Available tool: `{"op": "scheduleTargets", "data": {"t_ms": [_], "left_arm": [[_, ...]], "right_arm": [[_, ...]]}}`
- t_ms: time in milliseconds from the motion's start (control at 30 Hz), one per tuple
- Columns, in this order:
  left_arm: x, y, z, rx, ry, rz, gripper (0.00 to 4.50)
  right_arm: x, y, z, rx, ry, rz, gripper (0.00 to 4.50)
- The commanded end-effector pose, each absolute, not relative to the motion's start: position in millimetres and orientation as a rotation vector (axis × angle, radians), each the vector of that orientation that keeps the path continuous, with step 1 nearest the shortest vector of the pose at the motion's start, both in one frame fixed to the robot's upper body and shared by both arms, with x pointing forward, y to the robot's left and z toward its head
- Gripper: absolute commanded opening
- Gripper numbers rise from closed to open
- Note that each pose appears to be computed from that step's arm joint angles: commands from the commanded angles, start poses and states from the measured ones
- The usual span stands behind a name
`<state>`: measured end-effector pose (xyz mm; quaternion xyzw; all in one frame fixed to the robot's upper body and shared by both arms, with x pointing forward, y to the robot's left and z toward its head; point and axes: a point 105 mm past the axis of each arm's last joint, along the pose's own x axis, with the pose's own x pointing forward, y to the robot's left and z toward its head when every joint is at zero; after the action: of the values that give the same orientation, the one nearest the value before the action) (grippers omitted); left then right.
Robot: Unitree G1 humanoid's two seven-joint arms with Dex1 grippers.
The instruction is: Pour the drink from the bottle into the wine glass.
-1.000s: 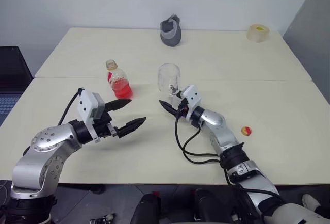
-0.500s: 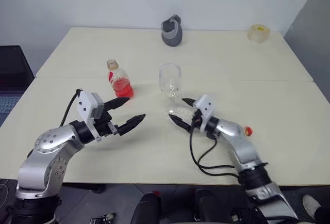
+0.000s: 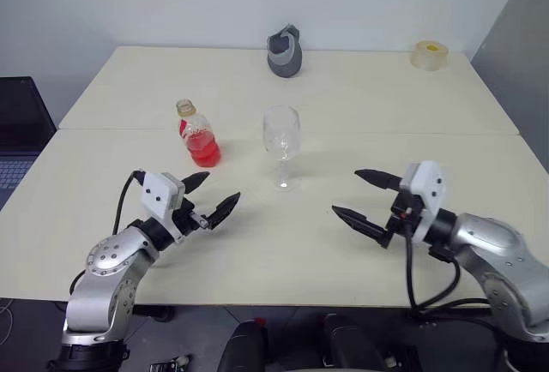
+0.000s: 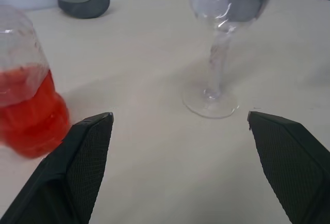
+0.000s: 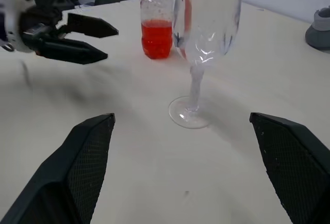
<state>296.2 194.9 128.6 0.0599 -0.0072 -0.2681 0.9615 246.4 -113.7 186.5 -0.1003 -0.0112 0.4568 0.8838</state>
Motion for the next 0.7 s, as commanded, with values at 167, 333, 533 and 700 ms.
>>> {"op": "scheduleTargets", "data": {"t_ms": [167, 333, 533, 700], "left_arm": [[305, 223, 145, 0.149, -0.124, -0.308, 4.50], [310, 229, 138, 0.162, -0.111, -0.235, 4.50], [319, 236, 132, 0.173, -0.096, -0.186, 4.50], [328, 240, 128, 0.186, -0.098, -0.182, 4.50]], "right_arm": [[232, -113, 219, -0.185, -0.086, 0.988, 4.46], [230, -109, 230, -0.155, -0.104, 1.020, 4.46], [224, -106, 234, -0.156, -0.092, 1.056, 4.46], [223, -106, 235, -0.173, -0.094, 1.047, 4.46]]}}
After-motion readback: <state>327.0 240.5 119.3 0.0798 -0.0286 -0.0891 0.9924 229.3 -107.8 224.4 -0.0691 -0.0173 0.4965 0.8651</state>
